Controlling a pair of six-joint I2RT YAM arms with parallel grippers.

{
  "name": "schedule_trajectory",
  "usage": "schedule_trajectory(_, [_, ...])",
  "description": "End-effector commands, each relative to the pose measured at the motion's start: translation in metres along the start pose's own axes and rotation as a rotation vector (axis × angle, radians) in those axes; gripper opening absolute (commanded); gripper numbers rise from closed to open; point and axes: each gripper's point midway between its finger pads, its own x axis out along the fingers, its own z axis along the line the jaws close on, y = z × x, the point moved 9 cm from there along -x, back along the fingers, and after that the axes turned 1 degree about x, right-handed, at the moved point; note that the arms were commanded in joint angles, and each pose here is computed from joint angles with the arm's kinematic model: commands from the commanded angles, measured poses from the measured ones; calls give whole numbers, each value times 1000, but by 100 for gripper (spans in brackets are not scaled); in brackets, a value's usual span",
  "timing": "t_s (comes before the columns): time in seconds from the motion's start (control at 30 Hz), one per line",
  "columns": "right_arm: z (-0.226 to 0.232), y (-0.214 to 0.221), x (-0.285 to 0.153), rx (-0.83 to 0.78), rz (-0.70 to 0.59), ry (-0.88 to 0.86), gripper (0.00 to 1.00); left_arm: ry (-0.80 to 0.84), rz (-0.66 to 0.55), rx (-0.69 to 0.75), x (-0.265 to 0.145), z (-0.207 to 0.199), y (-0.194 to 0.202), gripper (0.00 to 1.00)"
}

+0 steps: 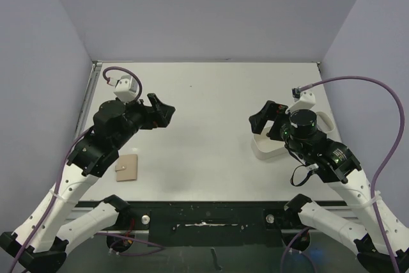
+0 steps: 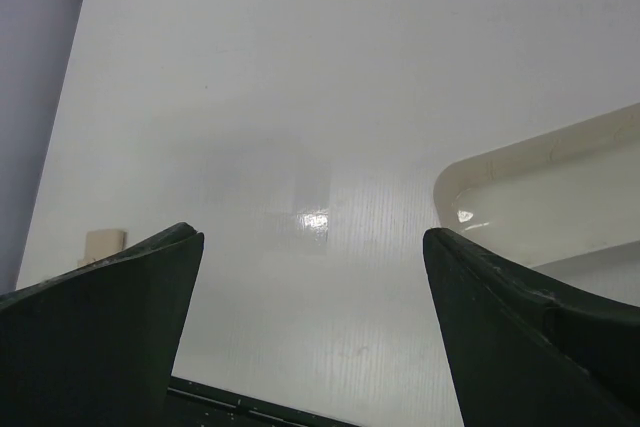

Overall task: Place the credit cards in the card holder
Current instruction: Move the card holder to the center of the board.

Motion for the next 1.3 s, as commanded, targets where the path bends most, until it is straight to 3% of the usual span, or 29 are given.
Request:
schedule_trajectory(0.0, [5, -7, 0, 21, -46, -39, 97, -18, -79, 22, -8, -1, -16, 88])
schedule_trajectory(0.23, [4, -2, 3, 24, -20, -31, 98, -180, -8, -1, 4, 19, 6, 88])
schedule_trajectory(0.43, [1, 5, 7, 24, 10, -12, 98, -436, 97, -65, 29, 51, 45, 88])
schedule_trajectory(0.63, [-2, 11, 5, 18, 10, -32, 98, -763, 201, -289, 37, 110, 76, 84])
schedule_trajectory(0.9, [-5, 7, -3, -7, -12, -44, 98, -999, 144, -567, 12, 185, 99, 83])
schedule_trajectory(1.07, [-7, 6, -7, 3, -14, -18, 98, -1074, 166, -602, 7, 206, 121, 84])
schedule_trajectory(1.27, [-8, 9, -6, 11, 0, -10, 98, -1011, 235, -640, 18, 211, 145, 82])
